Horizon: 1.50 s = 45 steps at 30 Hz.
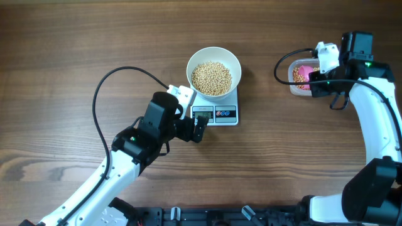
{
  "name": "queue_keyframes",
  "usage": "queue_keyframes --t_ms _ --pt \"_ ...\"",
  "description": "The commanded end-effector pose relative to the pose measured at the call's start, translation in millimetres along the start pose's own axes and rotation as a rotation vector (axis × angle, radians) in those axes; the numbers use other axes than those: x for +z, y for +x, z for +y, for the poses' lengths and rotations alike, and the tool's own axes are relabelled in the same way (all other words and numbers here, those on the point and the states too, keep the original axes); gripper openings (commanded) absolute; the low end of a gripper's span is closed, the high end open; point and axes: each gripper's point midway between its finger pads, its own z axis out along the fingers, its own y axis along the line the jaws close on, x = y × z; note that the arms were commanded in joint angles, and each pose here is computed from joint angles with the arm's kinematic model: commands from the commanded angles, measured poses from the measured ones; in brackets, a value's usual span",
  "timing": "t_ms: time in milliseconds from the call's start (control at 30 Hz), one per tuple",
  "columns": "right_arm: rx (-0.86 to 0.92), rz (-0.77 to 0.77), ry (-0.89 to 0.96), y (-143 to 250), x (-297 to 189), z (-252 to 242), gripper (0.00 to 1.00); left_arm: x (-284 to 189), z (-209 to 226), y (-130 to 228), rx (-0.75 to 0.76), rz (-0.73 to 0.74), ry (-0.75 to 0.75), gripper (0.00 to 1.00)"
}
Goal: Scoop item into bowl and weigh 150g on scale
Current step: 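Dip the pink scoop into the soybeans and scoop a small amount, then lift the scoop and carry it left over the white bowl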
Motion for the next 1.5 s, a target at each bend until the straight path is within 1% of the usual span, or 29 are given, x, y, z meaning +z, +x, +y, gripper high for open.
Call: queue_keyframes --t_ms 0,100,300,500,600,867,1167,1400,1467 --pt "0.071 -0.015 0.024 2 -9 -6 0.04 2 -3 3 0.024 0.01 0.016 1.0" --pt "0.148 -0.019 0.024 3 -11 -10 0.04 2 -3 3 0.025 0.01 0.016 1.0" --pt "0.228 -0.039 -0.159 4 -15 9 0.04 2 -3 3 0.024 0.01 0.016 1.0" --pt "0.362 -0.079 -0.209 6 -20 -11 0.04 2 -3 3 0.024 0.01 0.016 1.0" --pt "0.393 -0.101 -0.244 6 -23 -15 0.04 2 -3 3 0.024 0.01 0.016 1.0" --pt "0.542 -0.126 -0.264 10 -27 -34 0.04 2 -3 3 0.024 0.01 0.016 1.0" --pt "0.608 -0.257 -0.546 -6 -55 -23 0.04 2 -3 3 0.024 0.01 0.016 1.0" --pt "0.662 -0.279 -0.642 -8 -66 -20 0.04 2 -3 3 0.024 0.01 0.016 1.0" --pt "0.654 -0.305 -0.711 -14 -74 -13 0.04 2 -3 3 0.024 0.01 0.016 1.0"
